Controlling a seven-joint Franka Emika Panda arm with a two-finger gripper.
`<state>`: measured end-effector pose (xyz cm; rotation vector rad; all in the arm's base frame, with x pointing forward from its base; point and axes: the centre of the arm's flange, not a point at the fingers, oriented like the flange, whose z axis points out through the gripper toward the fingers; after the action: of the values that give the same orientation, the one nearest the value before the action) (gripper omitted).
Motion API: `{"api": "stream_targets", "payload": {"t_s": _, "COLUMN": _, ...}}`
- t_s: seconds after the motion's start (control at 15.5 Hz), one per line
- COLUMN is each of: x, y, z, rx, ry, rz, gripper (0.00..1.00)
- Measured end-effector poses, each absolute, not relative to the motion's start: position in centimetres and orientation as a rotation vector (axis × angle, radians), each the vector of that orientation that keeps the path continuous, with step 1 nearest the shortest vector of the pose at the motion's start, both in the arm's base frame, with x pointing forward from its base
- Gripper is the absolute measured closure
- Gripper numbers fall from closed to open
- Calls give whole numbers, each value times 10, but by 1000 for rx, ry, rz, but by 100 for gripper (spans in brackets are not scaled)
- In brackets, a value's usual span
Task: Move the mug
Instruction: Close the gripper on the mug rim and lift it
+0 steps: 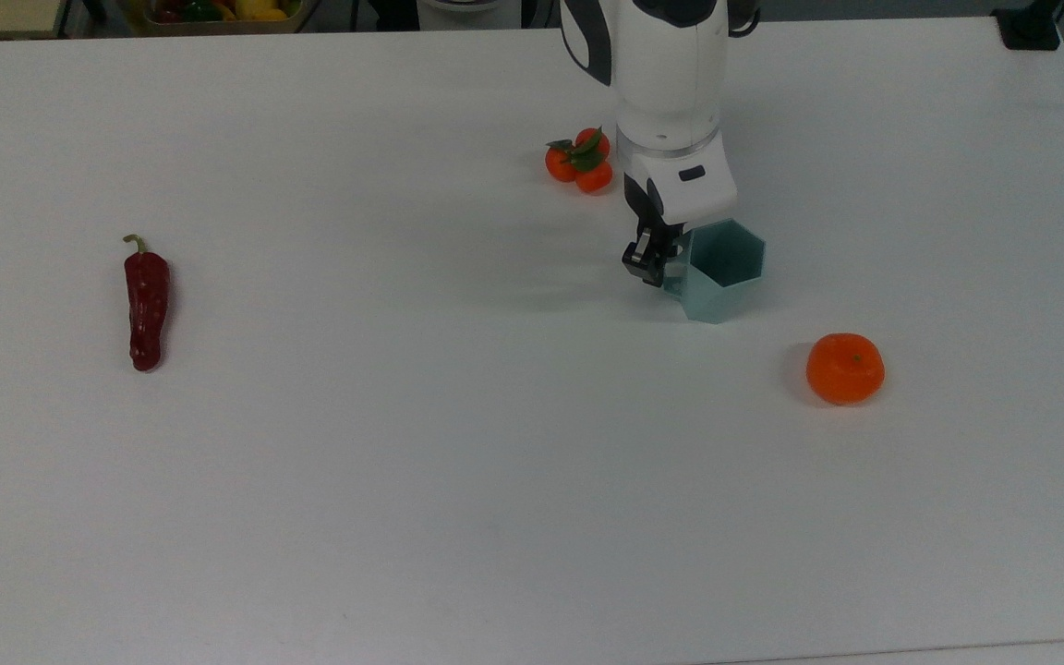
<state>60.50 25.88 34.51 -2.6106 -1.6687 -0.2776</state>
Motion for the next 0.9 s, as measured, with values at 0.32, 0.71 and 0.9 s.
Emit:
{"api": "stream_targets", "payload": {"t_s": 0.32, "x": 605, "y": 262, "z": 348, "rx": -2634, "ry": -1623, "rz": -291, "gripper": 76}}
{"api": "stream_targets", "payload": {"t_s": 0.71, "x": 604, "y": 263, "z": 348, "rx": -2657, "ry": -1578, "rz": -290, "gripper": 76}}
{"api": "stream_targets", "payload": {"t_s": 0.9, "x": 605, "y": 262, "z": 350, "rx": -2668, "ry": -1559, "rz": -294, "gripper": 76}}
